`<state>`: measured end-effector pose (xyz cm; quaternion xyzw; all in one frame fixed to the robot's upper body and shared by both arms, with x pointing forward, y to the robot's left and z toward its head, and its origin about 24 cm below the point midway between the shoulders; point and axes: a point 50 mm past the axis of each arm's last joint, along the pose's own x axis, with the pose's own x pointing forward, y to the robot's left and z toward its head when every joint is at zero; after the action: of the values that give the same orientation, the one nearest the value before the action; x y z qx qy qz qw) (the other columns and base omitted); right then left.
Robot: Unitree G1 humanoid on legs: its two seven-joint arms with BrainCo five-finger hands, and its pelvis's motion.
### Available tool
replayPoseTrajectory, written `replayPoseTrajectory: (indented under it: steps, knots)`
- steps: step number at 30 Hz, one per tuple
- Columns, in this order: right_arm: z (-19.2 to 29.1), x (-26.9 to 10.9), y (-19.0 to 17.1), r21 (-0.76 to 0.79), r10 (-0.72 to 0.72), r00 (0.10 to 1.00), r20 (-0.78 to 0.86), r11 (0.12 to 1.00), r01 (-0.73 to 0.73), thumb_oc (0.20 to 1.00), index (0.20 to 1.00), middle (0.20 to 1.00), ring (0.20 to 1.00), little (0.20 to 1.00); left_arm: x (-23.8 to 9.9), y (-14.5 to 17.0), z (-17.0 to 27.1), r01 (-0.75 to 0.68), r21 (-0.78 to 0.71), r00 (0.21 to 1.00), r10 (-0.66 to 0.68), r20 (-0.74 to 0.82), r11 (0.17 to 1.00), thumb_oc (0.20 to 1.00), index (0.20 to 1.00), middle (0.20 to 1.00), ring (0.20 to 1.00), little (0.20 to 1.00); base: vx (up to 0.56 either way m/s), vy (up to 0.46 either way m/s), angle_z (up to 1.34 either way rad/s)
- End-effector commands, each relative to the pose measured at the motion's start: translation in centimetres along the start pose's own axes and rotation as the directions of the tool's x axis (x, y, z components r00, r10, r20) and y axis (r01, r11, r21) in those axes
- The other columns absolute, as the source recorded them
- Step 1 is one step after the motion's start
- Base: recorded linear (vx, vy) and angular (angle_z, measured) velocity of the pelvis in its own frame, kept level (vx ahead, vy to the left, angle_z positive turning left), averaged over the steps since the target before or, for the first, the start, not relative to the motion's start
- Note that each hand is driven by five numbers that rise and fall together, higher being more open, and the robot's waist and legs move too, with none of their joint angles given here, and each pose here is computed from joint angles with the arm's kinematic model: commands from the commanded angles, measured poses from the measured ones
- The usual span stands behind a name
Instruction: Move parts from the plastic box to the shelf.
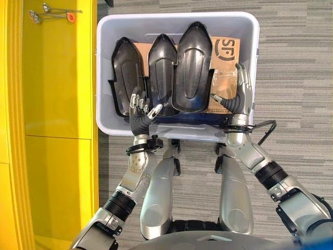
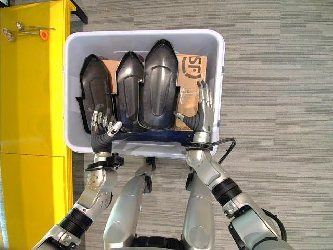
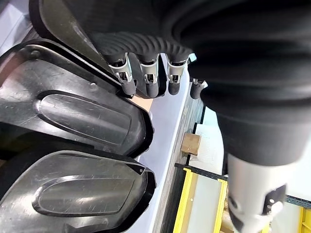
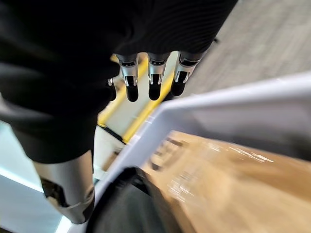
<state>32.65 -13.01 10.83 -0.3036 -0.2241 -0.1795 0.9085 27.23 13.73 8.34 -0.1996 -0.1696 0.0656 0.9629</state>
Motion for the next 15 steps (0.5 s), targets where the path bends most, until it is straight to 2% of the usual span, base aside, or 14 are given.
replayPoseTrajectory:
  steps: [1, 7, 15]
  knots:
    - [1.4, 0.7, 0.8, 0.058, 0.052, 0.999, -0.001, 0.997, -0.052, 1.000, 1.000, 1.000, 1.000, 1.000, -0.1, -0.2, 1.5, 0.028, -0.029, 0.997, -0.025, 0.077, 0.999, 1.000, 1.000, 1.000, 1.000, 1.000, -0.01, -0.042, 0.02]
    - [0.2, 0.9, 1.9, 0.017, 0.095, 0.994, -0.062, 0.995, -0.094, 1.000, 1.000, 1.000, 1.000, 1.000, 0.4, -0.4, 1.3, 0.047, -0.017, 0.997, -0.046, 0.061, 0.999, 1.000, 1.000, 1.000, 1.000, 1.000, 0.00, -0.039, 0.07]
    - [-0.5, 1.8, 2.1, 0.017, 0.073, 0.989, -0.131, 0.997, -0.072, 1.000, 1.000, 1.000, 1.000, 1.000, 0.6, -0.7, 1.2, 0.071, -0.021, 0.996, -0.070, 0.048, 0.997, 1.000, 1.000, 1.000, 1.000, 1.000, 0.00, -0.003, 0.04]
